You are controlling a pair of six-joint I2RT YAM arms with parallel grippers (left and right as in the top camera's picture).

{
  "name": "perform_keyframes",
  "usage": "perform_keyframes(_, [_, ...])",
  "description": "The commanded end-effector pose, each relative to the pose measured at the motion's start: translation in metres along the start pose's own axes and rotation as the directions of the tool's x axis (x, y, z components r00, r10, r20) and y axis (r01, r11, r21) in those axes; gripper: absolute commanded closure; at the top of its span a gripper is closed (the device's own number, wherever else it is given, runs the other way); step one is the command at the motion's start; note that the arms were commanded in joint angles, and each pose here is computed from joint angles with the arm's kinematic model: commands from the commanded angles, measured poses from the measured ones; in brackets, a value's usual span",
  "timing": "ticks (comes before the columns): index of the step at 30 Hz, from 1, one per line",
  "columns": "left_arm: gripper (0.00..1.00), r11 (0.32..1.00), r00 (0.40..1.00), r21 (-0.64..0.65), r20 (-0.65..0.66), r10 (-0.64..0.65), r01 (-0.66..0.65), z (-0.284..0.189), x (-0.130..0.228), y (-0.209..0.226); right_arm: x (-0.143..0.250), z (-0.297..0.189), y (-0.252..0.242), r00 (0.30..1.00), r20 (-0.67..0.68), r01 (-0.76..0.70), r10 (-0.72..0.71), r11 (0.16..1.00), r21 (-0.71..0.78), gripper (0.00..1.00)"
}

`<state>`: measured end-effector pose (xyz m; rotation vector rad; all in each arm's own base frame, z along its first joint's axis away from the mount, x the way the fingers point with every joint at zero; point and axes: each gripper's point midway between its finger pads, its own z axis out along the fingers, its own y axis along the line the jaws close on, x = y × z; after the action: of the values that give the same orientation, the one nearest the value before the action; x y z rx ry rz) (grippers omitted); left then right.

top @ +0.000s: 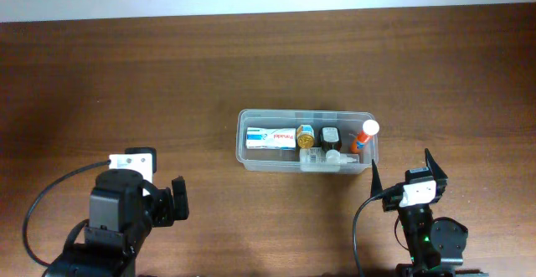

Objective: Pack container

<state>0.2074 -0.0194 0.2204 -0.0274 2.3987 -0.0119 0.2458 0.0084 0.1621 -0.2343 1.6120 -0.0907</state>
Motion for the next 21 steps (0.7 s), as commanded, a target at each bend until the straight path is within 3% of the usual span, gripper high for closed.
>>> perform_keyframes(1, [0.01, 1.000, 1.000, -0.008, 0.001, -0.006, 0.006, 0.000, 0.001, 0.001, 0.001, 0.000, 0.005, 1.000, 0.001, -0.001, 0.001, 1.000, -0.023, 0.02])
perform_keyframes(14, [0.01, 1.000, 1.000, -0.011, 0.023, -0.013, 0.013, -0.009, 0.004, 0.005, 0.001, 0.000, 0.005, 1.000, 0.001, -0.001, 0.001, 1.000, -0.023, 0.02])
perform_keyframes(21, [0.00, 0.997, 0.983, -0.020, 0.168, -0.072, 0.077, -0.020, 0.020, 0.020, 0.001, 0.000, 0.005, 1.000, 0.001, -0.001, 0.001, 1.000, -0.024, 0.02])
